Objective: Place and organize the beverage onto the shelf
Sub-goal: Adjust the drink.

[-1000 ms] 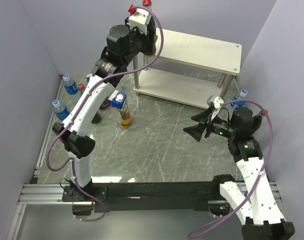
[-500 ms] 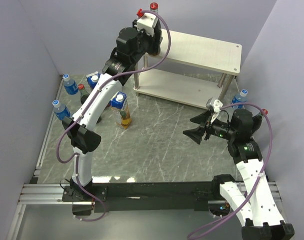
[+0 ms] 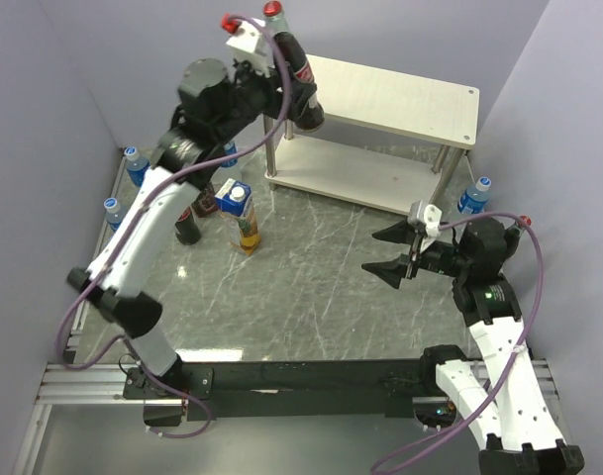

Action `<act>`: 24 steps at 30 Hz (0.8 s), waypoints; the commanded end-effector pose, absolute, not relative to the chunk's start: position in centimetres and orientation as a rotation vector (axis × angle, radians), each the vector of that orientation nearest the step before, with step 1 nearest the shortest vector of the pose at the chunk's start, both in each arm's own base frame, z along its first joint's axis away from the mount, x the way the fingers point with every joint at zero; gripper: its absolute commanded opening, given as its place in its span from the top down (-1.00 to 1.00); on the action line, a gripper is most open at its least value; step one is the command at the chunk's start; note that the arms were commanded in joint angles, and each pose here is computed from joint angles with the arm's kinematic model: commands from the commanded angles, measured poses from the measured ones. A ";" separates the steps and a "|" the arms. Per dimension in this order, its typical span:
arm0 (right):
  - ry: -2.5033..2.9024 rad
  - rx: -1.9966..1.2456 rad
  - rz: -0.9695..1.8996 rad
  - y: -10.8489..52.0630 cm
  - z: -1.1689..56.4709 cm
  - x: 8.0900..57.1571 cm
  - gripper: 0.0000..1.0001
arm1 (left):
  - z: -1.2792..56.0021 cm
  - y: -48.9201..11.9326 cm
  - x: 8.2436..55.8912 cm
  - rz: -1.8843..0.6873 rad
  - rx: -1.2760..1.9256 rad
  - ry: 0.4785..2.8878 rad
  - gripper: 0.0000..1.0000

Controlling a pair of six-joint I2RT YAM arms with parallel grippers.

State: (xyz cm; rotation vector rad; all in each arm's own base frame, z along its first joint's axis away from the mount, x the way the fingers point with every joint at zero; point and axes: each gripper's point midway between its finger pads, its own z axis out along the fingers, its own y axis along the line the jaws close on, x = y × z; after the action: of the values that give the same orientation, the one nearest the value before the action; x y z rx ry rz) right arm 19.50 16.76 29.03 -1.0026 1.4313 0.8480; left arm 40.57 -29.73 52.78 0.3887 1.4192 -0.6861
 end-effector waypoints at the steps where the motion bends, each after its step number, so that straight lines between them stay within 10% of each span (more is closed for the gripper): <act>1: 1.225 -1.073 0.816 17.4 35.9 19.2 -0.57 | 63.9 -26.7 31.1 -0.920 0.356 1.087 0.99; 24: 1.278 -0.861 0.818 25.5 47.9 22.1 -0.58 | 59.4 -30.1 24.4 -1.186 0.399 1.206 0.99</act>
State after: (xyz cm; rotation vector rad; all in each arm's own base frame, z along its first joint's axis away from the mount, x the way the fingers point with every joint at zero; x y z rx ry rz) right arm 20.74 25.52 47.62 -0.9221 1.2347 0.8829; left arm 26.95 -31.86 50.28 0.4541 1.5361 -1.1155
